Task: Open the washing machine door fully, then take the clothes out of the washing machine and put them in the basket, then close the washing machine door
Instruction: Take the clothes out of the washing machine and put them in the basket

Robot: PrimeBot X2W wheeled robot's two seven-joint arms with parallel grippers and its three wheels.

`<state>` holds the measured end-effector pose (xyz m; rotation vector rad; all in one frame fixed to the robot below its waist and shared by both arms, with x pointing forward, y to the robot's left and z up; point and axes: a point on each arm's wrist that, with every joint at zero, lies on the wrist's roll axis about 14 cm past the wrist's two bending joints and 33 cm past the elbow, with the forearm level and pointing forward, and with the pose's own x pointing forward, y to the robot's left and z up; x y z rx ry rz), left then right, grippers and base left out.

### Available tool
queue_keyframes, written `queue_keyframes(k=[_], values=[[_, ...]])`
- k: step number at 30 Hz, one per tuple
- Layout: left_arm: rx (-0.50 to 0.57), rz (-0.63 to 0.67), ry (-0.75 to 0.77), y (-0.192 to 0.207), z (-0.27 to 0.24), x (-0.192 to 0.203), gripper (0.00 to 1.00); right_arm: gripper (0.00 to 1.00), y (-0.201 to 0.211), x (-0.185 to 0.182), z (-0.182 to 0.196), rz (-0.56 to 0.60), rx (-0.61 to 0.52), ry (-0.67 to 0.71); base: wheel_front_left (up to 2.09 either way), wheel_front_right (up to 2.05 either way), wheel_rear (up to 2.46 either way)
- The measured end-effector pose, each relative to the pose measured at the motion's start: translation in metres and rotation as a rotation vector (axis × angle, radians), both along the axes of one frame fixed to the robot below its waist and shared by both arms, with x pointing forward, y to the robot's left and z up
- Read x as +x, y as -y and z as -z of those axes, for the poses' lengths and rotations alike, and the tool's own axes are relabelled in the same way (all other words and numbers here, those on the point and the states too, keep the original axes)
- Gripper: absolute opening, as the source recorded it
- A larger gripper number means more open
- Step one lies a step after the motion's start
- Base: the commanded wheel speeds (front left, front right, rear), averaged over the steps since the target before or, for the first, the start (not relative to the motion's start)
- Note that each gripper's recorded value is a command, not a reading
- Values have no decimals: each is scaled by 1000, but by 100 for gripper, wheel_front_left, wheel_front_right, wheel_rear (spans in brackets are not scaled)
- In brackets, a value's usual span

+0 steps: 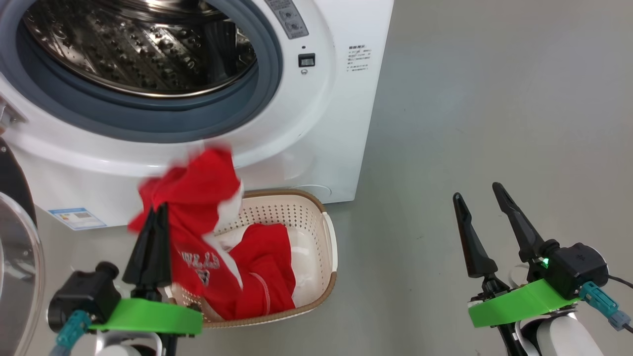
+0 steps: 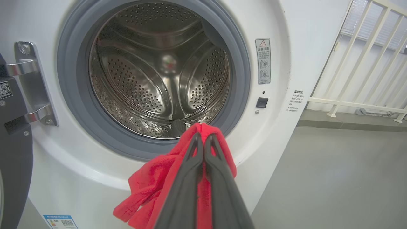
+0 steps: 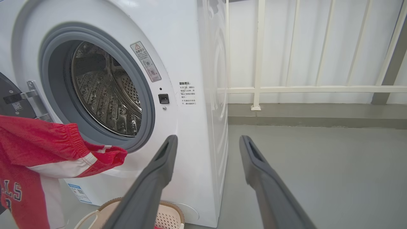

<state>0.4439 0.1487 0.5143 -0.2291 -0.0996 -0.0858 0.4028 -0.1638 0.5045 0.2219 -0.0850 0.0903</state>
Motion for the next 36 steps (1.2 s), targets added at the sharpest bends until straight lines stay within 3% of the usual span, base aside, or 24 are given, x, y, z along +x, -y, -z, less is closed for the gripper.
queue_keyframes(k=[15, 36], values=[[-41, -7, -161, 6, 50, -4, 0, 100, 0, 2, 11, -1, -1, -30, 0, 0, 0], [-76, 46, -388, 39, 133, 66, 0, 100, 5, 25, 53, 9, -10, -131, 0, 0, 0]])
